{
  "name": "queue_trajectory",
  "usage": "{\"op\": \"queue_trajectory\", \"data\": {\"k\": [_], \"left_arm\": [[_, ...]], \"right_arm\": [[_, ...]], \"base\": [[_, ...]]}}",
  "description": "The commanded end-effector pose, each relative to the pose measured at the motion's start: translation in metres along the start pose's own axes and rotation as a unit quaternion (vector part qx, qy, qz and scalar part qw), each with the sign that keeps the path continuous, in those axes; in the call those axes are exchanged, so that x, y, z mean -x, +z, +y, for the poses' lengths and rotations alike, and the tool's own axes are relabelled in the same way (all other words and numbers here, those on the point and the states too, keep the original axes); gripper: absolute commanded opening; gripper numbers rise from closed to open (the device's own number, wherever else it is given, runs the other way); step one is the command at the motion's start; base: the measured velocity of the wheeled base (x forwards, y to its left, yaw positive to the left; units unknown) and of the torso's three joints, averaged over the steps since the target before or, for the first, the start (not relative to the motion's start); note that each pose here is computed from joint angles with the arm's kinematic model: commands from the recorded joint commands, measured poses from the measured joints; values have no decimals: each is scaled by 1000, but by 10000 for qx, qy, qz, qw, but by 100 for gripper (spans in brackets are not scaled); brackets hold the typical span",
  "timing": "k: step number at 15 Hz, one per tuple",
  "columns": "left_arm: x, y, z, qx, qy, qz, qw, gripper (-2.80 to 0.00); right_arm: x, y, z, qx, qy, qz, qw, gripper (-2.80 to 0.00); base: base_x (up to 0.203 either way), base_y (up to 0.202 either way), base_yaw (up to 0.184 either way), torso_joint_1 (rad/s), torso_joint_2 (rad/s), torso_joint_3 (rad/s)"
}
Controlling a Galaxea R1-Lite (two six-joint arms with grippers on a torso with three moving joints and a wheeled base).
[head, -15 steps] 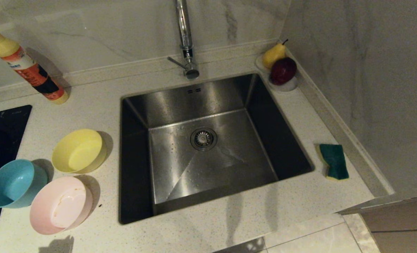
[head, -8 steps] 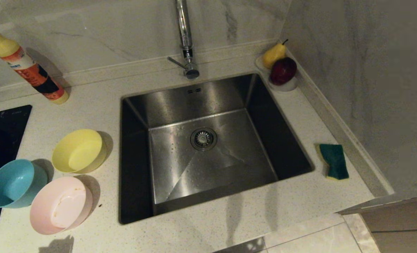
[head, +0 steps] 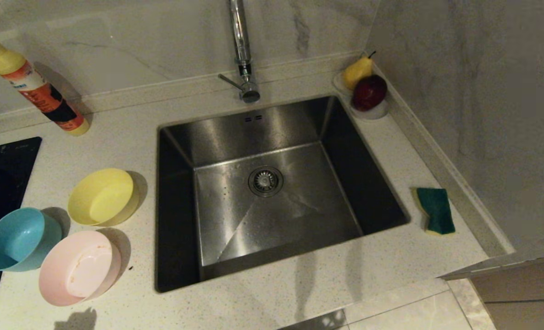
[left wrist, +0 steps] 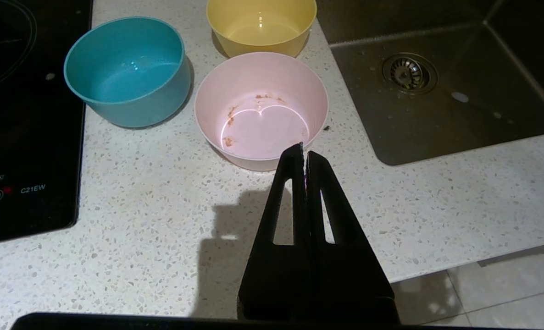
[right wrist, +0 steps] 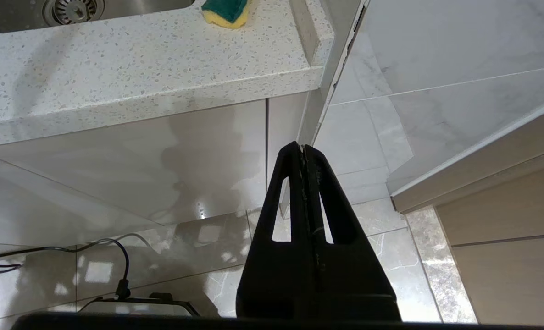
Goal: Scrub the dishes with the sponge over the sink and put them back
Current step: Grab the dish soap
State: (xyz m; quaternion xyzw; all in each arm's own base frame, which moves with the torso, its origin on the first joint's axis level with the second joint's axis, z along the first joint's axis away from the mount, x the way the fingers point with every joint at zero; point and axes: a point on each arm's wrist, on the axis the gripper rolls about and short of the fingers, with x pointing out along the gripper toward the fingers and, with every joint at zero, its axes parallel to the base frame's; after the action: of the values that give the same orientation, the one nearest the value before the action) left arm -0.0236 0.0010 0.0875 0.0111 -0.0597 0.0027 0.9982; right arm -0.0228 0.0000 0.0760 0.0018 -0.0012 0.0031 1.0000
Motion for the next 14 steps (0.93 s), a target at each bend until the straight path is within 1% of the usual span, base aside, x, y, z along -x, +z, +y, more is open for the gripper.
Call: {"op": "queue_trajectory", "data": {"k": [1,2,3,5,6,7,8,10,12,14], "left_arm": [[-2,-11,0,-3,5,189,9998,-280],[-2,-8,0,12,25,115,9999,-280],[0,4,0,19,44,-45,10000,-280],[9,53,2,42,109,-540,9985,-280],[12,77,3,54,154,-716,9973,-280],[8,96,4,59,231,-674,9974,-280],[-2,110,4,55,354,-503,9981,-280],[-20,136,6,-16,674,-302,9973,-280],[-45,149,7,-96,887,-42,9960,-280],[-81,158,7,-51,1231,108,9923,-280]], "right_arm": [[0,0,0,3,8,4,10000,-280],[0,0,0,3,4,-2,10000,-280],[0,0,0,3,1,-3,10000,-280],[0,0,0,3,2,4,10000,-280],[0,0,0,3,2,-2,10000,-280],[0,0,0,3,0,-3,10000,-280],[0,0,0,3,8,-4,10000,-280],[0,0,0,3,0,-1,10000,-280],[0,0,0,3,1,-2,10000,-280],[0,0,0,3,7,-4,10000,-280]], "base": [[0,0,0,0,0,0],[0,0,0,0,0,0],[0,0,0,0,0,0],[0,0,0,0,0,0],[0,0,0,0,0,0],[0,0,0,0,0,0],[0,0,0,0,0,0],[0,0,0,0,0,0],[0,0,0,0,0,0],[0,0,0,0,0,0]]}}
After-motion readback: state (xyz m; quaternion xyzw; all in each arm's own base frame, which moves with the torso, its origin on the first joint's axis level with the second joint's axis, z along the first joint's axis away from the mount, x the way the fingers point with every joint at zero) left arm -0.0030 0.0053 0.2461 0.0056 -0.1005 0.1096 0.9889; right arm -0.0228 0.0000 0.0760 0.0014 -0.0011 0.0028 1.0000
